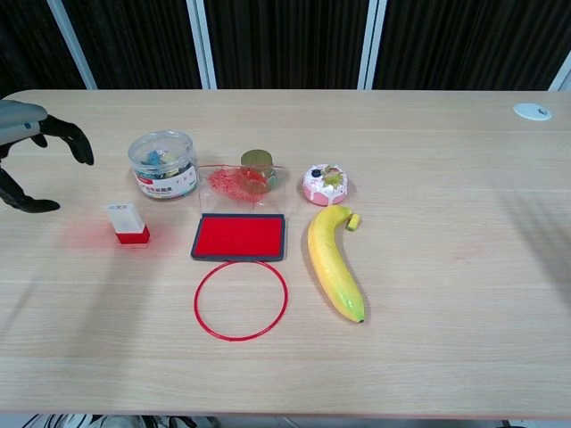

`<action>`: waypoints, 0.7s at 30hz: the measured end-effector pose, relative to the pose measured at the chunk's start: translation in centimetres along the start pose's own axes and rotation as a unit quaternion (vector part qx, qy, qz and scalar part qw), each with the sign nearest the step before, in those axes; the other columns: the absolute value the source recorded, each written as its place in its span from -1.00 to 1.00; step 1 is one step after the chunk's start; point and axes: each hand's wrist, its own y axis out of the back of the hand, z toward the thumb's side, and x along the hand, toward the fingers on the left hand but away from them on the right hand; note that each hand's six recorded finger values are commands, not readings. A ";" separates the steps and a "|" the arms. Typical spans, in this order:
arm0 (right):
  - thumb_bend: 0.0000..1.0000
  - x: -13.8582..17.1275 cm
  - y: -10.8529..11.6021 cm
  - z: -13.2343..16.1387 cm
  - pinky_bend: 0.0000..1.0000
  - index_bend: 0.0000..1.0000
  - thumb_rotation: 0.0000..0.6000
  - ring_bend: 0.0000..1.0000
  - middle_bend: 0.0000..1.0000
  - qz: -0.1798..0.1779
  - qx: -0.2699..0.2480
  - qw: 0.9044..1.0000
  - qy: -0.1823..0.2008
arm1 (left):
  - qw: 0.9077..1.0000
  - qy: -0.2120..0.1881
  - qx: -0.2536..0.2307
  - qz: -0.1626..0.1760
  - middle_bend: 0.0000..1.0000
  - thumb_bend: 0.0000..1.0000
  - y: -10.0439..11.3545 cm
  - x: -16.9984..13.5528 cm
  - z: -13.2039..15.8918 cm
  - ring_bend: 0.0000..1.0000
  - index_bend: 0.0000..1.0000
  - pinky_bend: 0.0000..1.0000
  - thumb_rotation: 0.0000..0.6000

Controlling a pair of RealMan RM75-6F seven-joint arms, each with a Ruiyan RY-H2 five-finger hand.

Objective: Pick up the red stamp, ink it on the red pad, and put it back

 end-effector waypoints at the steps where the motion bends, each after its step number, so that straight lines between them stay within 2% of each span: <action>1: -0.82 0.0 0.0 0.0 -0.65 -1.00 1.00 -1.00 -1.00 0.000 -0.001 1.000 0.000 | 1.000 -0.001 0.004 -0.003 -0.44 -0.56 -0.2 0.3 0.2 -0.73 -0.35 -0.55 1.00; 9: -0.79 -0.1 0.0 -0.1 -0.65 -1.00 1.00 -1.00 -1.00 0.002 -0.006 1.000 -0.002 | 1.000 -0.002 0.019 -0.016 -0.33 -0.47 -1.6 2.0 1.7 -0.69 -0.29 -0.51 1.00; 21: -0.77 0.0 0.1 -0.1 -0.65 -1.00 1.00 -1.00 -1.00 0.002 -0.008 1.000 -0.001 | 0.999 -0.006 0.031 -0.030 -0.33 -0.45 -3.3 3.7 3.6 -0.68 -0.31 -0.51 1.00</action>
